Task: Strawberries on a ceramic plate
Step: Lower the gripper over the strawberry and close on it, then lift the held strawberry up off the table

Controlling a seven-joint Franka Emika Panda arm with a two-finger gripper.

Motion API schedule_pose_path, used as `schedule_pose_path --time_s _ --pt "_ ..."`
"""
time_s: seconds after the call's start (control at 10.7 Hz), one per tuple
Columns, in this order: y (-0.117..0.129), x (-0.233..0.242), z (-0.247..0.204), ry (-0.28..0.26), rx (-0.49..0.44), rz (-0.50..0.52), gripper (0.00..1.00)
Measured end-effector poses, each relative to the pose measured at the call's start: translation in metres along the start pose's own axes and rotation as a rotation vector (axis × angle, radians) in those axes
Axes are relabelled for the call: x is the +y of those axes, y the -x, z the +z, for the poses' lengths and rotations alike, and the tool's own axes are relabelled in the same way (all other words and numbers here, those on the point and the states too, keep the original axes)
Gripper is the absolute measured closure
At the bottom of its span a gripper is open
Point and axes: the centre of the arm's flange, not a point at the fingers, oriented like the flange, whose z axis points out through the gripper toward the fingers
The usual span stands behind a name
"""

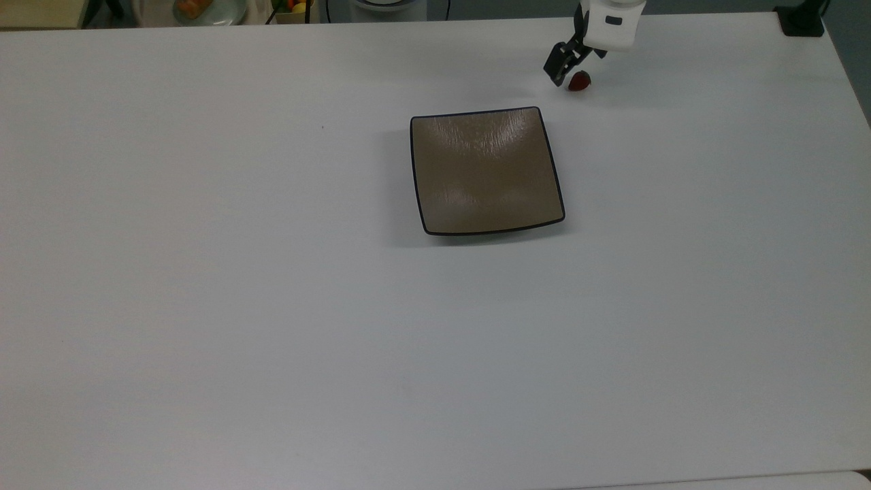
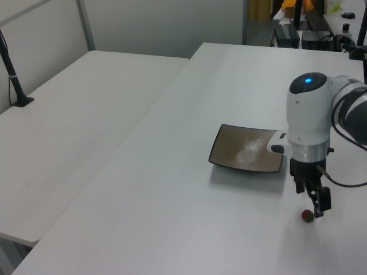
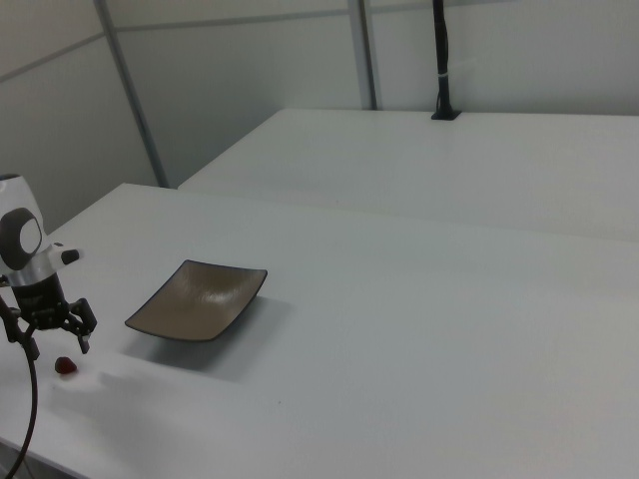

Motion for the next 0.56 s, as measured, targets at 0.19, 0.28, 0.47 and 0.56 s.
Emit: schedule_pose_path --time_s 0.19,0.28,0.47,0.56 --pt "-0.004 -0.006 0.01 -0.008 0.008 0.001 0.0" --pt "-0.005 -0.007 0.014 -0.009 0.002 -0.001 0.04" --pt "-0.005 -0.009 0.019 -0.012 -0.003 -0.004 0.1" --pt "-0.006 -0.009 0.02 -0.013 -0.005 -0.004 0.12"
